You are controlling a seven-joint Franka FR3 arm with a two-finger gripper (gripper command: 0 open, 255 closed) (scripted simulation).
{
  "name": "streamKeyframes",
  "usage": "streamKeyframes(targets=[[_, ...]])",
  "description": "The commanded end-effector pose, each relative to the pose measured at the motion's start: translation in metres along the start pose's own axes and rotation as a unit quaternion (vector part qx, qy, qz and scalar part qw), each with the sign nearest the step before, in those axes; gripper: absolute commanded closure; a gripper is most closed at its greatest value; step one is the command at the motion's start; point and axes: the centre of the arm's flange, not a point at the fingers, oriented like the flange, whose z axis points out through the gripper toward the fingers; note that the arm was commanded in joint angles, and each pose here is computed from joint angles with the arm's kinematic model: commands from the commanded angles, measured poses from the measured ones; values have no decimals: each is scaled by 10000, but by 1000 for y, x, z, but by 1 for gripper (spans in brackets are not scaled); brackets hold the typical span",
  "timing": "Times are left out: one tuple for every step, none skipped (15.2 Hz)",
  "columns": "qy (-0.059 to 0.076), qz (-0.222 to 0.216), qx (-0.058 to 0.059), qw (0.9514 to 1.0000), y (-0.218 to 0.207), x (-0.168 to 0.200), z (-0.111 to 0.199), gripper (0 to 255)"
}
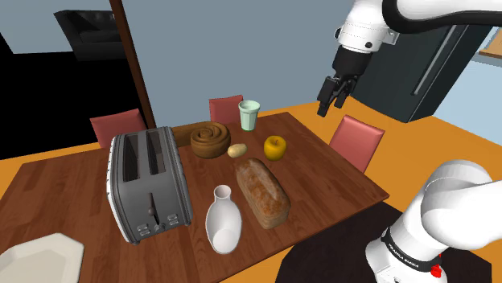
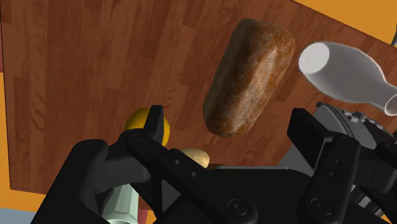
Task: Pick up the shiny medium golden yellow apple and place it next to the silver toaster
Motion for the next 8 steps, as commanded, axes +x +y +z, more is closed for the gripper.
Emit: streamKeyframes(targets=[[0,0,0,10000,0,0,0,0],[16,-17,-40,10000,2,7,10,0],[31,-35,-80,10000,5,14,20,0],[47,-52,-120,9999,7,21,31,0],[62,-70,-160,9998,10,29,41,0],[78,-87,-199,9997,12,36,51,0],[93,-105,-239,9996,15,43,61,0],[109,-122,-279,9995,18,50,71,0]])
